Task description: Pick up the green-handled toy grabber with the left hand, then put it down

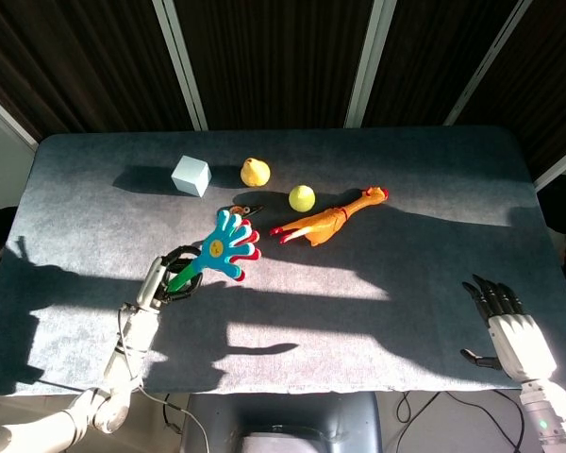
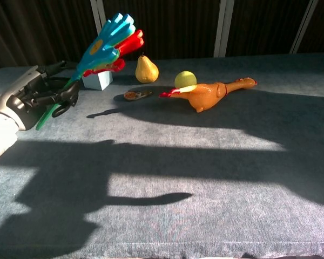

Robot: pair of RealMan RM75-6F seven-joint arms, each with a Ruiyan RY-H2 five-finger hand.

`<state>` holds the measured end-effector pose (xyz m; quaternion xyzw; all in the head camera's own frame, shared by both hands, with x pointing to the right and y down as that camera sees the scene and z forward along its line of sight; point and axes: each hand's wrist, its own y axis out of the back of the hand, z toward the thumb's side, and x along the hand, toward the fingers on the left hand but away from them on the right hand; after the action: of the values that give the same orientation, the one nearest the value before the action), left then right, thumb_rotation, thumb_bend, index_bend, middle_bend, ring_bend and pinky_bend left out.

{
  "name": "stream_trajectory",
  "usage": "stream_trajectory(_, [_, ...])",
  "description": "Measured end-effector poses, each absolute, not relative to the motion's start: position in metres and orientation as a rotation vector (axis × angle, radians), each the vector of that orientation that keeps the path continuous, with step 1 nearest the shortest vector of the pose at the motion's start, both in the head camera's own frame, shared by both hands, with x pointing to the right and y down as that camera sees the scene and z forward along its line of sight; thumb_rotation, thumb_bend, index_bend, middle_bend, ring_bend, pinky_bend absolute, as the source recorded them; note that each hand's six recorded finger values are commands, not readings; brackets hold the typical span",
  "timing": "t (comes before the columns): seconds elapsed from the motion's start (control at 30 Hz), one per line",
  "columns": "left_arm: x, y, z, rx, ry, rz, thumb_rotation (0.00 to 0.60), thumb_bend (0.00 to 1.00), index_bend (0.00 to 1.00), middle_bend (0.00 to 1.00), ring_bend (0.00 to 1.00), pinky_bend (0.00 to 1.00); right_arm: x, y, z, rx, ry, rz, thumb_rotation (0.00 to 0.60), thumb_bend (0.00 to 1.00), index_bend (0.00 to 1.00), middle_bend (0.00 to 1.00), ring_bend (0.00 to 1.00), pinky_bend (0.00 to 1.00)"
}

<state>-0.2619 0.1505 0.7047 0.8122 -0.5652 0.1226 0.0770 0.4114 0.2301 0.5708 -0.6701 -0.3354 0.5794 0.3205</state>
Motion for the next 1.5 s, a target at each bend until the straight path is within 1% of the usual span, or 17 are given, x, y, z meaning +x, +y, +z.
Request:
stream_trajectory(0.17, [-0.28, 0.136, 0.684, 2.15, -1.632, -0.012, 0.6, 0.64, 0.85, 0.84, 0.65, 0.88, 0.41, 0.231, 0.571, -1.776, -0.87, 1.519, 0.6, 0.09, 0.0, 0.0, 0.0, 0.0])
stream_trajectory(0.27, [-0.282, 0.136, 0.681, 2.081, -1.563, -0.093, 0.6, 0.63, 0.85, 0.84, 0.65, 0.88, 0.409, 0.232, 0.573, -1.777, -0.862, 1.524, 0.6, 0.09, 0.0, 0.0, 0.0, 0.0])
stream_trajectory(0.33, [-0.281, 0.139, 0.682, 2.082, -1.523, -0.083, 0.6, 0.63, 0.85, 0.85, 0.65, 0.88, 0.408, 0.233, 0.574, -1.778, -0.854, 1.526, 0.6, 0.09, 0.0, 0.0, 0.0, 0.0])
stream_trajectory(0.43, [-0.277, 0.147, 0.689, 2.151, -1.459, 0.023, 0.6, 0.63, 0.85, 0.85, 0.65, 0.88, 0.408, 0.233, 0.575, -1.781, -0.849, 1.527, 0.6, 0.09, 0.0, 0.0, 0.0, 0.0])
stream_trajectory(0.5, [-0.273, 0.154, 0.696, 2.244, -1.415, 0.156, 0.6, 0.63, 0.85, 0.85, 0.65, 0.88, 0.408, 0.233, 0.575, -1.78, -0.85, 1.529, 0.6, 0.09, 0.0, 0.0, 0.0, 0.0])
stream_trajectory(0.67, [-0.269, 0.169, 0.712, 2.576, -1.307, 0.592, 0.6, 0.62, 0.85, 0.85, 0.65, 0.88, 0.409, 0.232, 0.574, -1.776, -0.852, 1.529, 0.6, 0.09, 0.0, 0.0, 0.0, 0.0])
stream_trajectory(0.77, [-0.27, 0.17, 0.714, 2.736, -1.274, 0.792, 0.6, 0.62, 0.86, 0.85, 0.65, 0.88, 0.41, 0.233, 0.574, -1.776, -0.849, 1.531, 0.6, 0.09, 0.0, 0.0, 0.0, 0.0])
stream_trajectory(0.87, [-0.271, 0.165, 0.709, 2.813, -1.292, 0.87, 0.6, 0.62, 0.85, 0.85, 0.65, 0.88, 0.409, 0.233, 0.573, -1.776, -0.853, 1.528, 0.6, 0.09, 0.0, 0.0, 0.0, 0.0])
stream_trajectory(0.93, [-0.273, 0.159, 0.703, 2.824, -1.324, 0.861, 0.6, 0.61, 0.86, 0.85, 0.65, 0.88, 0.409, 0.233, 0.572, -1.774, -0.865, 1.525, 0.6, 0.09, 0.0, 0.0, 0.0, 0.0])
stream_trajectory(1.03, [-0.277, 0.147, 0.69, 2.779, -1.408, 0.754, 0.6, 0.61, 0.86, 0.86, 0.64, 0.87, 0.41, 0.232, 0.57, -1.771, -0.879, 1.52, 0.6, 0.09, 0.0, 0.0, 0.0, 0.0])
stream_trajectory(1.13, [-0.283, 0.134, 0.674, 2.655, -1.487, 0.549, 0.6, 0.63, 0.86, 0.86, 0.64, 0.86, 0.411, 0.232, 0.57, -1.775, -0.884, 1.522, 0.6, 0.09, 0.0, 0.0, 0.0, 0.0])
stream_trajectory(1.23, [-0.292, 0.121, 0.659, 2.456, -1.52, 0.273, 0.6, 0.63, 0.86, 0.86, 0.63, 0.84, 0.41, 0.232, 0.571, -1.781, -0.877, 1.525, 0.6, 0.09, 0.0, 0.0, 0.0, 0.0])
stream_trajectory(1.37, [-0.305, 0.108, 0.641, 2.115, -1.454, -0.127, 0.6, 0.63, 0.86, 0.86, 0.63, 0.83, 0.41, 0.233, 0.572, -1.78, -0.869, 1.525, 0.6, 0.09, 0.0, 0.0, 0.0, 0.0])
stream_trajectory(1.5, [-0.309, 0.107, 0.637, 1.868, -1.331, -0.345, 0.6, 0.62, 0.86, 0.86, 0.63, 0.84, 0.409, 0.234, 0.572, -1.784, -0.866, 1.527, 0.6, 0.09, 0.0, 0.0, 0.0, 0.0])
